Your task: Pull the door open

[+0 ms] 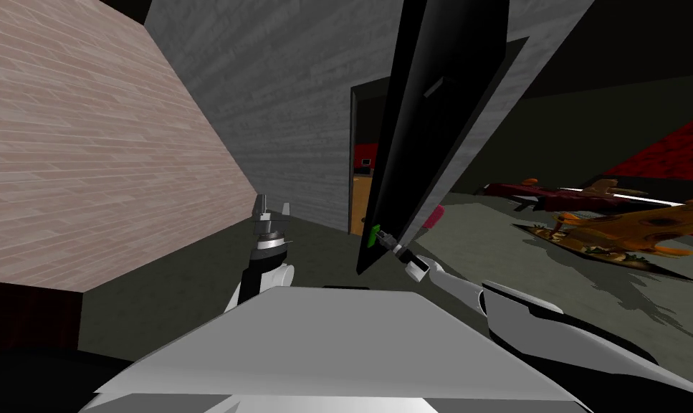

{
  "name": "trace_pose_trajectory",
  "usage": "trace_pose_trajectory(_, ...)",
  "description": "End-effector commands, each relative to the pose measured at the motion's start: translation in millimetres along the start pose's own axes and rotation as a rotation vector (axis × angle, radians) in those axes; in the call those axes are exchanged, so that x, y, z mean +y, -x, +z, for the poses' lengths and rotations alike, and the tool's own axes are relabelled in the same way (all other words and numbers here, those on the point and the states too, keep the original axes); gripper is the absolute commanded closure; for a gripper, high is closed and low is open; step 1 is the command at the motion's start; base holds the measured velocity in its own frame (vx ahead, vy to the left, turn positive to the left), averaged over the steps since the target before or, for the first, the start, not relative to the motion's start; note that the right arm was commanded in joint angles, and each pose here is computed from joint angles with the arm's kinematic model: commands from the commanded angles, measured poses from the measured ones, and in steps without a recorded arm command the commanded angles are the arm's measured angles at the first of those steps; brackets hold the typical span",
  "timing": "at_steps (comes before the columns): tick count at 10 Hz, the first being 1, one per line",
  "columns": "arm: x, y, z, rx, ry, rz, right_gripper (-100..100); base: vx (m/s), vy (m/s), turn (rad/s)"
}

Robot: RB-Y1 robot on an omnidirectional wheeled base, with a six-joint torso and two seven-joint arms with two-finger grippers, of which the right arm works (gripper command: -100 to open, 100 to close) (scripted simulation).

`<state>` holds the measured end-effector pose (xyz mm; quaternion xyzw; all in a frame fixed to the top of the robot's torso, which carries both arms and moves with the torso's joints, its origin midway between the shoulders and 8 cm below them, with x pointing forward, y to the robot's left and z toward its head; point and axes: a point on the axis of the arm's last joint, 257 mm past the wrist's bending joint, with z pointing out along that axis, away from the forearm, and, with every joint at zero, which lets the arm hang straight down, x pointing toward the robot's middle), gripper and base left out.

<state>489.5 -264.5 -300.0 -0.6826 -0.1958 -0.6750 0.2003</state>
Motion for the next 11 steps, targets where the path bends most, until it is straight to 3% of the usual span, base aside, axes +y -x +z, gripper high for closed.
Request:
trace_pose_trajectory(1,0.0,0.0,0.0,0.0,0.0,0.0,100,-0.038,-0.05,0.02)
trace_pose_trajectory(11,0.5,-2.9,-22.4,0.007,-0.043,0.001,100,-0.143,-0.155,0.158)
